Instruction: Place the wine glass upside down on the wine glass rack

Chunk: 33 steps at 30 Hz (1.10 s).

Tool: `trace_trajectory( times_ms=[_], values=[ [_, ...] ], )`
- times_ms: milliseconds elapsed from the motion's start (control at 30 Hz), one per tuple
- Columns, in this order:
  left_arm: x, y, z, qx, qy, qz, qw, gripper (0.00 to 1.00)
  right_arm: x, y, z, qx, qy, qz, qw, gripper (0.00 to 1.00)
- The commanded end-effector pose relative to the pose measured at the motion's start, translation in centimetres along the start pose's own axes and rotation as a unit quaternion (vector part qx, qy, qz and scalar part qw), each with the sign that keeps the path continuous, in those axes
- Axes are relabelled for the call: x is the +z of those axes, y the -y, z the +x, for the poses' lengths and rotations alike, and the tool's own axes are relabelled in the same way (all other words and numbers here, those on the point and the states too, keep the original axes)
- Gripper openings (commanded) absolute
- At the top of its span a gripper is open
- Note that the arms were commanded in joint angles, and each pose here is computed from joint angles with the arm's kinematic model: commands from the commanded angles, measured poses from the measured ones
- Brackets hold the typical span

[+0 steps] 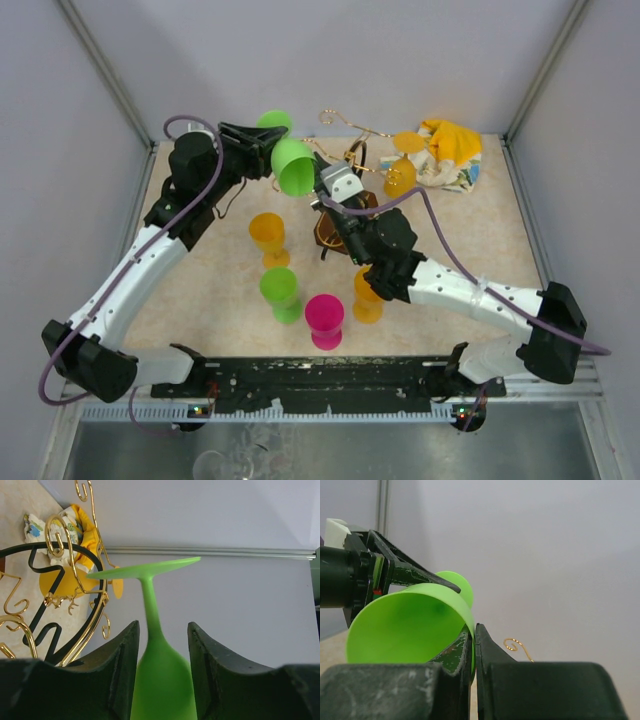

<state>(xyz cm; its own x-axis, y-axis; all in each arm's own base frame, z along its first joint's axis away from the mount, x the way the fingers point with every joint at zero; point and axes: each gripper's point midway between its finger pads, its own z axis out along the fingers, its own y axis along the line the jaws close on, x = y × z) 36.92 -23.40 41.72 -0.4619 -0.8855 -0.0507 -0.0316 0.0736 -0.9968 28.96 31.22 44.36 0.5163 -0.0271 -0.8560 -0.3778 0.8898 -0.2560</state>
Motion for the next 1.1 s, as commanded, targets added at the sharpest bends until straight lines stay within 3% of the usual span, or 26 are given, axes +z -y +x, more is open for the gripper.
trace_trajectory(
  times_ms=[0, 333, 800, 1000, 1067],
  values=[
    [-0.7, 1.9, -0.6, 0.004, 0.014, 0.035, 0.999, 0.47, -0.3, 0.7, -1.7, 0.014, 0.027, 0.017, 0.999, 0.00],
    [-0.5, 2.2, -0.6, 0.017, 0.014, 0.047, 0.999, 0.26, -0.4, 0.6, -1.0, 0.009, 0.014, 0.021, 1.000, 0.00],
    [-0.1, 2.4, -0.4, 0.044, 0.007, 0.079, 0.996, 0.09, -0.9, 0.7, -0.4, 0.008, 0.006, 0.021, 1.000, 0.02],
    [0.0, 2.5, -0.1, 0.051, -0.001, 0.092, 0.994, 0.03, -1.0, 1.0, 0.0, 0.003, 0.000, 0.031, 1.000, 0.07],
    [-0.1, 2.7, -0.2, 0.059, 0.002, 0.099, 0.993, 0.01, -1.1, 1.2, 0.1, 0.001, -0.001, 0.036, 0.999, 0.14]
  ],
)
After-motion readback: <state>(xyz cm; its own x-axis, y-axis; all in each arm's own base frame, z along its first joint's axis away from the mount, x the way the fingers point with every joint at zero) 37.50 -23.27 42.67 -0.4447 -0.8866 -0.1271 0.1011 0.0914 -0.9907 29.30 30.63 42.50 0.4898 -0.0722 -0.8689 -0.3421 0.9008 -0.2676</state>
